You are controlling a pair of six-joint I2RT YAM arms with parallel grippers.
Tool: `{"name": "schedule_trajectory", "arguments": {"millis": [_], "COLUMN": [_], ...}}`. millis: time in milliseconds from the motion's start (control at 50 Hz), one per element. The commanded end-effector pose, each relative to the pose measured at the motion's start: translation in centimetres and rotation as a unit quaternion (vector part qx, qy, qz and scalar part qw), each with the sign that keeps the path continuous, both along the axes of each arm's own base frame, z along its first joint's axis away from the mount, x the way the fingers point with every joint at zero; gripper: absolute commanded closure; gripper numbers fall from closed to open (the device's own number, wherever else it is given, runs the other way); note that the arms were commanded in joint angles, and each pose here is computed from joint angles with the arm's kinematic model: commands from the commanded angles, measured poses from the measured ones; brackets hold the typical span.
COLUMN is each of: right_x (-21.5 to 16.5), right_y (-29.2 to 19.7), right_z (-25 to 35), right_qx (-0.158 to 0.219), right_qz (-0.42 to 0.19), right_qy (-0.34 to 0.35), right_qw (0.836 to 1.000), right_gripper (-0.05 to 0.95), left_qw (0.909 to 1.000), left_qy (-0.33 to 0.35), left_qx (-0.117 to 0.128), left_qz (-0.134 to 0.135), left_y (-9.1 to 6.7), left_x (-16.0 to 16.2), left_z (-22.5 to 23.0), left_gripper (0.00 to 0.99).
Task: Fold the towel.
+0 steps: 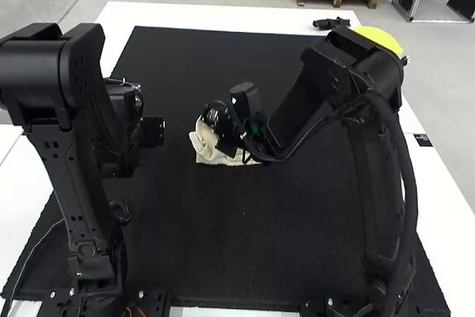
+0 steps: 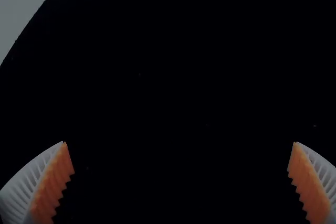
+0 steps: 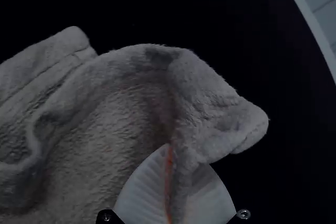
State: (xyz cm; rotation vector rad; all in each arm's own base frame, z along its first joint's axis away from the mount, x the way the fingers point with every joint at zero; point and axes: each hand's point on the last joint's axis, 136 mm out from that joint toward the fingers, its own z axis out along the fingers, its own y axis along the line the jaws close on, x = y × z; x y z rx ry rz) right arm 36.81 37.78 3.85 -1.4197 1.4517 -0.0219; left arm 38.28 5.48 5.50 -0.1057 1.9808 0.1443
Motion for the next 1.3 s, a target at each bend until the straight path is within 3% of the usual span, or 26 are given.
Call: {"name": "schedule_trajectory", "arguments": {"millis": [0,600,920,960,1020,1060,1220,1280], "right_x": [-1.1,-6.9,-6.8,-6.4,-5.7,-5.6,-5.1,-4.9], "right_y": [0.5,1.4,1.5,1.3,0.7,0.4,0.2,0.1], "right_z": [-0.1,-2.4,-3.4,-3.5,-3.7,-3.8,-3.3,-3.3], "right_qx": [0.007,0.014,0.014,0.015,0.014,0.014,0.027,0.029], "right_qz": [0.008,0.084,0.072,0.065,0.048,0.045,0.038,0.035], "right_qy": [0.006,0.015,0.040,0.041,0.042,0.042,0.039,0.040], "right_qw": [1.000,0.996,0.997,0.997,0.998,0.998,0.998,0.998], "right_gripper": [0.92,0.92,0.92,0.81,0.49,0.34,0.16,0.14], "left_qw": [0.9999,0.9999,0.9999,0.9999,0.9999,0.9999,0.9999,0.9999], "left_qy": [-0.013,-0.016,-0.013,-0.013,-0.013,-0.013,-0.013,-0.013], "left_qx": [0.000,0.001,0.001,0.001,0.001,0.001,0.001,0.001], "left_qz": [0.007,0.005,0.006,0.005,0.005,0.005,0.006,0.005], "left_y": [0.3,0.1,0.2,0.1,0.1,0.1,0.2,0.1], "left_x": [0.1,0.3,0.2,0.2,0.2,0.2,0.1,0.2], "left_z": [0.8,1.0,0.9,0.8,0.8,0.8,0.8,0.9], "left_gripper": [0.038,0.039,0.038,0.039,0.038,0.039,0.039,0.038]}}
